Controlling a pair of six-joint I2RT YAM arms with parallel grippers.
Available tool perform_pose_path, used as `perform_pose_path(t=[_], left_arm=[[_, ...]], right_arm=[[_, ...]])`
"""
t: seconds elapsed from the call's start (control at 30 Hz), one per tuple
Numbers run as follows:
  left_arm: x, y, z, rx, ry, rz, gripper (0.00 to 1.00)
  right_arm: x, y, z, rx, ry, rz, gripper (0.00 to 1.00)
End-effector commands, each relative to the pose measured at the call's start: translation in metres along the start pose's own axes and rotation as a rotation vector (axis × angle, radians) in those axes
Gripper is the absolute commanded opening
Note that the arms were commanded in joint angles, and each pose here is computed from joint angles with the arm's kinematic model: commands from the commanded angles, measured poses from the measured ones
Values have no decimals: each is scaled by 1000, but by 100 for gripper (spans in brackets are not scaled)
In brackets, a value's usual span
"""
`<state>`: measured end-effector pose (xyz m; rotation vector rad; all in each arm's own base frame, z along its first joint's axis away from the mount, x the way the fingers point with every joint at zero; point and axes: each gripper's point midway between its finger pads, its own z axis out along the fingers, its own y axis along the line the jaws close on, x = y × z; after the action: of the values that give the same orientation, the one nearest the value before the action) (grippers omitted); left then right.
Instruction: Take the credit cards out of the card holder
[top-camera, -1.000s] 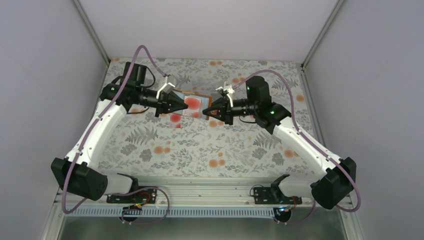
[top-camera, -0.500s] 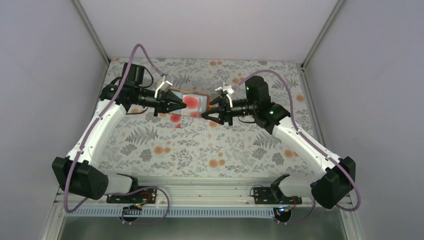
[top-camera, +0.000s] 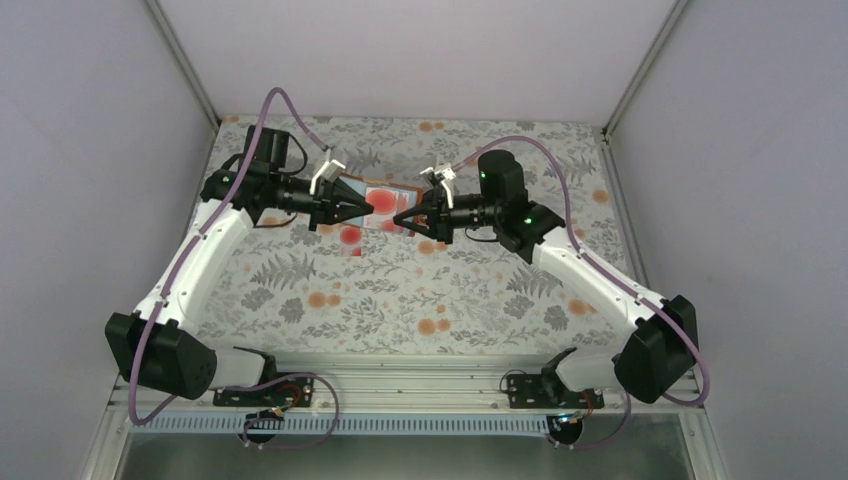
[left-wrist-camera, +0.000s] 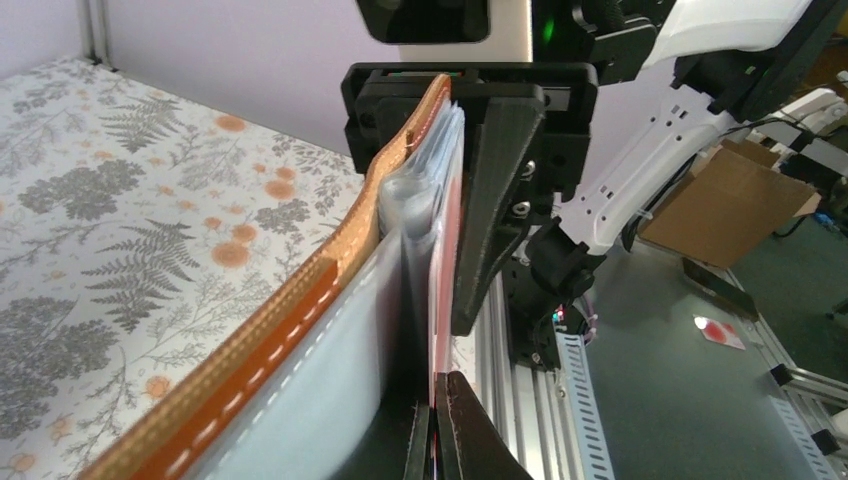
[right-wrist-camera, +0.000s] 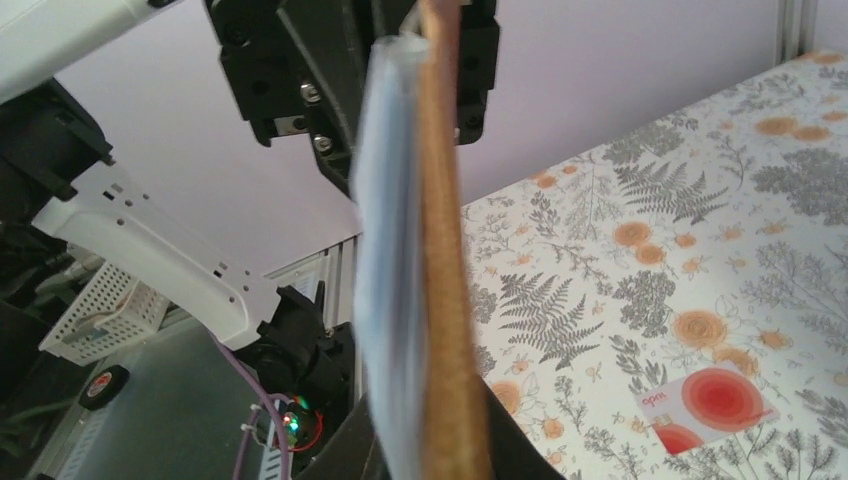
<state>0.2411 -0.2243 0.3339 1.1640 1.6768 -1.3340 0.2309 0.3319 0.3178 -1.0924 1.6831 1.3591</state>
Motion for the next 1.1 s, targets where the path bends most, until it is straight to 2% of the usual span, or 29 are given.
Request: perform_pose_path(t=[0.0, 0.03, 0.13, 0.23, 0.33, 0.4, 0.47, 0.5, 0.57, 0.7, 0.77, 0.83, 0.93, 1.07], left_arm=[[-6, -7, -1, 19, -22, 39, 2], [-6, -7, -1, 17, -20, 39, 2], [-6, -5, -3, -7, -8, 50, 3], [-6, -6, -4, -8, -1, 54, 14], [-7, -8, -4, 10, -8, 55, 15], [-7, -10, -5, 12, -6, 62, 12], [-7, -12, -6, 9, -4, 72, 4], [-7, -12, -6, 9, -3, 73, 3], [-8, -14, -6, 11, -9, 76, 2], [-9, -9, -8, -31, 4, 73, 2], [-8, -7, -8, -50, 11, 75, 2], [-7, -6, -8, -51, 9, 71, 2], [-6, -5, -8, -53, 12, 63, 2], [-1, 11, -10, -127, 39, 19, 2]], right_arm=[[-13, 8, 2, -14, -29, -34, 9], [-12, 8, 1, -8, -29, -35, 5], [-11, 8, -2, 11, -24, -41, 4], [-9, 11, -5, 16, -17, -54, 4], [-10, 12, -6, 17, -15, -61, 4], [-11, 13, -7, 12, -12, -67, 4], [-11, 14, -7, 13, -14, -71, 4], [-12, 15, -8, 13, -15, -73, 4], [-12, 15, -9, 12, -16, -75, 4], [-11, 12, -11, 38, -15, -75, 16], [-11, 10, -13, 45, -18, -72, 18], [-10, 11, -13, 37, -16, -70, 15], [-8, 10, -12, 35, -10, -62, 4], [-8, 4, -15, 77, -16, -46, 4]])
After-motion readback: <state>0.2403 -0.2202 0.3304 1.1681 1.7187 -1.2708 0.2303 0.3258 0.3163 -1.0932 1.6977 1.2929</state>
